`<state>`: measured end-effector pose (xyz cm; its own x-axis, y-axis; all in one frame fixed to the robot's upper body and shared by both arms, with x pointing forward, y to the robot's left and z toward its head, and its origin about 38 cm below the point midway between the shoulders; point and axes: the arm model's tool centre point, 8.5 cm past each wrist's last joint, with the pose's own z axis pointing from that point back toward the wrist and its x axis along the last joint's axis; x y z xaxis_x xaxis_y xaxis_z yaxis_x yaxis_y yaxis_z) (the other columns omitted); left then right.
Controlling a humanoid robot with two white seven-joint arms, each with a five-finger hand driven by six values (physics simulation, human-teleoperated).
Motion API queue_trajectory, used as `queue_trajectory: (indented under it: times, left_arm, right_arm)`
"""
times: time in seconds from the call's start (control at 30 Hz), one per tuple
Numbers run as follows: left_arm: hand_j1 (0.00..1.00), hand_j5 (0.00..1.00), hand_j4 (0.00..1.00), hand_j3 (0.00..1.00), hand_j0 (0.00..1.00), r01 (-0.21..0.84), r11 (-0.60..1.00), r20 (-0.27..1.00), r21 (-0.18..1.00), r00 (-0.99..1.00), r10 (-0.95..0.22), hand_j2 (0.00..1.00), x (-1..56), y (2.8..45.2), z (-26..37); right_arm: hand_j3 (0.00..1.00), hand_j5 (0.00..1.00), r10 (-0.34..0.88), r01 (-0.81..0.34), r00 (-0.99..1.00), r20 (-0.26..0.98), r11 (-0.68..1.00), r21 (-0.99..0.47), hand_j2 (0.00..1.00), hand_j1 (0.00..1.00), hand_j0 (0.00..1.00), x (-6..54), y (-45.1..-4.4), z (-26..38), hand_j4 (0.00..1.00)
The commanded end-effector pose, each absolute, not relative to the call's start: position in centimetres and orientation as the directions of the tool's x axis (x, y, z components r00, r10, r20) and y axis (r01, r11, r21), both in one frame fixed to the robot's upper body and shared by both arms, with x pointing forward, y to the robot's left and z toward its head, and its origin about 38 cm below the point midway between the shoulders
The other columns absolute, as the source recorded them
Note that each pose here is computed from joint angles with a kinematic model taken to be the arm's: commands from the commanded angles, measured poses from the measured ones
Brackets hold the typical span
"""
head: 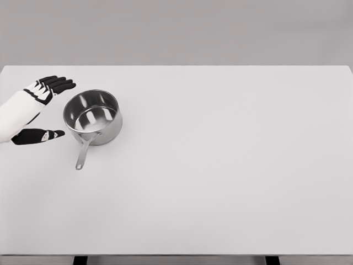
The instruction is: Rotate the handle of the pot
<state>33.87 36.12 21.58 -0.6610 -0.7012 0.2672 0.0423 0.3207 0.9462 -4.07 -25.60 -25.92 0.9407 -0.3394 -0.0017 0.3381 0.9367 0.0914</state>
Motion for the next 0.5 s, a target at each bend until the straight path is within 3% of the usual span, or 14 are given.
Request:
queue_trajectory:
  times: [0.0,0.2,0.47]
  left_arm:
    - [1.0,1.0,1.0,1.0,1.0,0.043,0.326,0.272,0.944,-0.661,-0.7,1.0,33.9,36.2,21.6]
    - [1.0,1.0,1.0,1.0,1.0,0.017,0.321,0.249,0.947,-0.671,-0.698,1.0,34.5,36.0,22.6]
    - [1.0,1.0,1.0,1.0,1.0,0.096,0.242,0.225,0.965,-0.779,-0.586,1.0,36.5,30.4,22.8]
  right_arm:
    - [1.0,1.0,-0.339,0.338,0.941,-0.002,0.937,0.092,1.0,1.0,1.0,-4.1,-25.6,-25.9,1.0]
    - [1.0,1.0,-0.339,0.338,0.941,-0.002,0.937,0.092,1.0,1.0,1.0,-4.1,-25.6,-25.9,1.0]
    - [1.0,1.0,-0.339,0.338,0.941,-0.002,0.937,0.092,1.0,1.0,1.0,-4.1,-25.6,-25.9,1.0]
